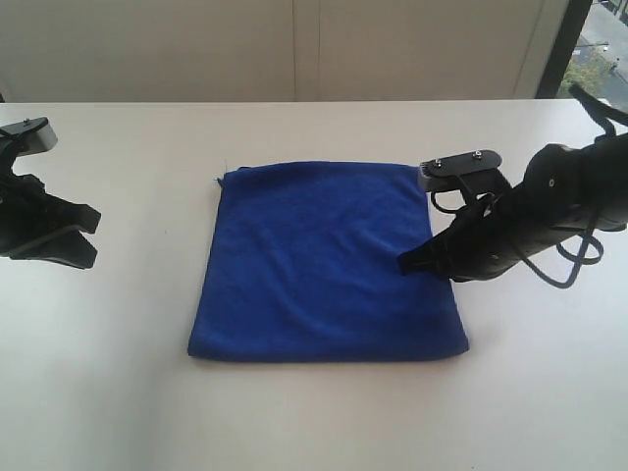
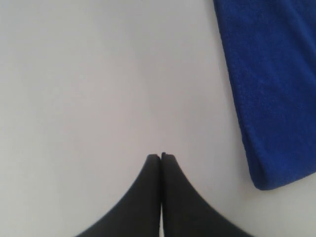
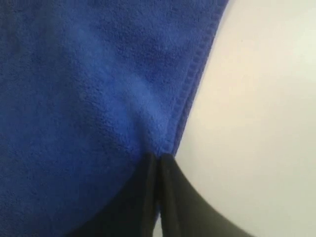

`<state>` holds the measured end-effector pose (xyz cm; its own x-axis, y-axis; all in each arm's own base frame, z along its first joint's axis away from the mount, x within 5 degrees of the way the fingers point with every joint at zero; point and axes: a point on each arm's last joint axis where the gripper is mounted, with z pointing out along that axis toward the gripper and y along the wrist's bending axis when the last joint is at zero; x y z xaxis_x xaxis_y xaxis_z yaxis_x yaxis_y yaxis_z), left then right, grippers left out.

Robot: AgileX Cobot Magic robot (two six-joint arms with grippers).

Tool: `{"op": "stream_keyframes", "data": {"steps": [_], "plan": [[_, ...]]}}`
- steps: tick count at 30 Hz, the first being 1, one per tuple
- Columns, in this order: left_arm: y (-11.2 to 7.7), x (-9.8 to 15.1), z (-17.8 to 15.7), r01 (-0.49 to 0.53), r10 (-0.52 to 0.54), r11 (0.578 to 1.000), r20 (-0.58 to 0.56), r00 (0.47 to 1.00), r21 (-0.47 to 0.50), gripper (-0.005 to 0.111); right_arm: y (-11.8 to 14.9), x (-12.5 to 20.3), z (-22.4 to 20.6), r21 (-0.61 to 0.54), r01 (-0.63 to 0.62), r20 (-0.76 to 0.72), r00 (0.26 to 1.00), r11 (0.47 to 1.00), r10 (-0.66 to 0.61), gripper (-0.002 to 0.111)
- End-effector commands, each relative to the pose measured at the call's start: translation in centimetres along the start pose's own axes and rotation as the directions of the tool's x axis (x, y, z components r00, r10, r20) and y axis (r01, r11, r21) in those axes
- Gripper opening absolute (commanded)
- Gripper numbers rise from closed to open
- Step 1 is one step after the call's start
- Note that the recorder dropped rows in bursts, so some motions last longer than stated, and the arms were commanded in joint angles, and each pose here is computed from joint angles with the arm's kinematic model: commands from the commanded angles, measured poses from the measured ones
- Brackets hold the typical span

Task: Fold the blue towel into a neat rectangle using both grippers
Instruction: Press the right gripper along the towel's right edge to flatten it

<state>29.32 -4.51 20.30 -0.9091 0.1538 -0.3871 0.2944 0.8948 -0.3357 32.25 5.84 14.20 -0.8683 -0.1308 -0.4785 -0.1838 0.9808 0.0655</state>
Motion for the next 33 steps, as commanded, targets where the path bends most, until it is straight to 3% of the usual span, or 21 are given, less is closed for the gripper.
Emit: {"op": "stream_keyframes", "data": {"steps": [1, 7, 15, 18, 24, 33], "plan": [[-0.1, 0.1, -0.2, 0.014, -0.014, 1.000, -0.004, 1.000, 0.014, 0.000, -0.1, 0.2, 0.3, 0.008, 0.017, 0.004, 1.000, 1.000, -0.017, 0.010], [-0.1, 0.1, -0.2, 0.014, -0.014, 1.000, -0.004, 1.000, 0.014, 0.000, -0.1, 0.1, 0.1, 0.010, 0.026, 0.010, 1.000, 1.000, -0.026, 0.032], [-0.1, 0.1, -0.2, 0.014, -0.014, 1.000, -0.004, 1.000, 0.014, 0.000, 0.3, -0.7, -3.1, -0.005, 0.006, 0.062, 0.998, 1.000, -0.006, 0.032], [-0.1, 0.1, -0.2, 0.014, -0.014, 1.000, -0.004, 1.000, 0.014, 0.000, 0.8, -0.2, -4.2, -0.048, -0.046, -0.008, 0.999, 0.998, 0.046, 0.025], [-0.1, 0.1, -0.2, 0.014, -0.014, 1.000, -0.004, 1.000, 0.014, 0.000, 2.0, 1.8, -3.6, -0.094, -0.045, -0.170, 0.985, 0.995, 0.028, 0.000], [-0.1, 0.1, -0.2, 0.014, -0.014, 1.000, -0.001, 1.000, 0.011, 0.000, 2.2, 4.1, -0.5, -0.095, -0.029, -0.358, 0.934, 0.995, -0.007, 0.000]]}}
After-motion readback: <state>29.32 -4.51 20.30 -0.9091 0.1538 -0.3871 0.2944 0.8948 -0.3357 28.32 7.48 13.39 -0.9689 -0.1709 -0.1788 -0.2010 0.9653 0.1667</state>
